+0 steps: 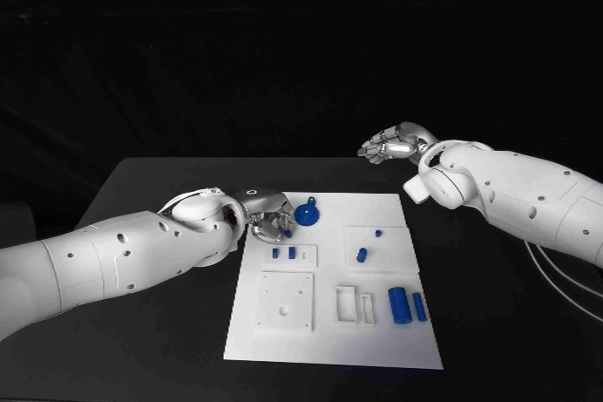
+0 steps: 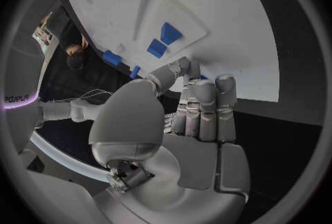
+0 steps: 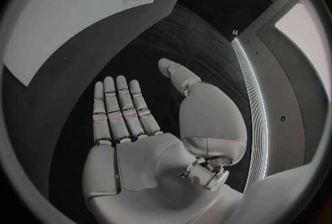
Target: Assemble the parts on the task board
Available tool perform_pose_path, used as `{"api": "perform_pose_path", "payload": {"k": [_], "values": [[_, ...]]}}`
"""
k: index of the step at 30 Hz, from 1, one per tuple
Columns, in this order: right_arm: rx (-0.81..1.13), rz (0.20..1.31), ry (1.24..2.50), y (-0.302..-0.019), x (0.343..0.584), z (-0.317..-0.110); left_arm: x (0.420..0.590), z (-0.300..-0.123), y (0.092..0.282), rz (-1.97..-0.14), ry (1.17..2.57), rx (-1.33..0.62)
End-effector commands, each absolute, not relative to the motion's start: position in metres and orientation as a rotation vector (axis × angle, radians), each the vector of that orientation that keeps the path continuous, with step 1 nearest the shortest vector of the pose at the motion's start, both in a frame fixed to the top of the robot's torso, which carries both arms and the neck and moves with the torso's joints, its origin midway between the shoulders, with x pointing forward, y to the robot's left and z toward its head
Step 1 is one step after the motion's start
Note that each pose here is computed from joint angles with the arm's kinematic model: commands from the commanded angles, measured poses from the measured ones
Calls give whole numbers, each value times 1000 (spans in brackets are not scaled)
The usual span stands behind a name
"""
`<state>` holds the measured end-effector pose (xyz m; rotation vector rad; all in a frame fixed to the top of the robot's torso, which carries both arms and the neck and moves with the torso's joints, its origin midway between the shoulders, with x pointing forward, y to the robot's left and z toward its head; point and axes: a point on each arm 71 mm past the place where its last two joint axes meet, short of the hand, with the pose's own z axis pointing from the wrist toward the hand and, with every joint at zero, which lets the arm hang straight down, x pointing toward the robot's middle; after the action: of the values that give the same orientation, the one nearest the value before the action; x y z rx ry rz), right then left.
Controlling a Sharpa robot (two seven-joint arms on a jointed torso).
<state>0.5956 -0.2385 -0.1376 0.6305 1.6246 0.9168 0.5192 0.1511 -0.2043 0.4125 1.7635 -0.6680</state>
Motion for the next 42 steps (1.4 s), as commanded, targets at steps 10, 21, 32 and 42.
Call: {"api": "perform_pose_path", "payload": {"k": [10, 21, 32, 42], "values": [[620, 924, 1626, -239, 595, -137, 518, -207, 153, -672, 1766, 390], [622, 921, 1626, -241, 595, -138, 520, -207, 158, -656, 1769, 372], [466, 882, 1675, -246, 579, -139, 533, -203, 185, -611, 1787, 271], [154, 704, 1778, -263, 550, -147, 549, -183, 232, -910, 1699, -325]]}}
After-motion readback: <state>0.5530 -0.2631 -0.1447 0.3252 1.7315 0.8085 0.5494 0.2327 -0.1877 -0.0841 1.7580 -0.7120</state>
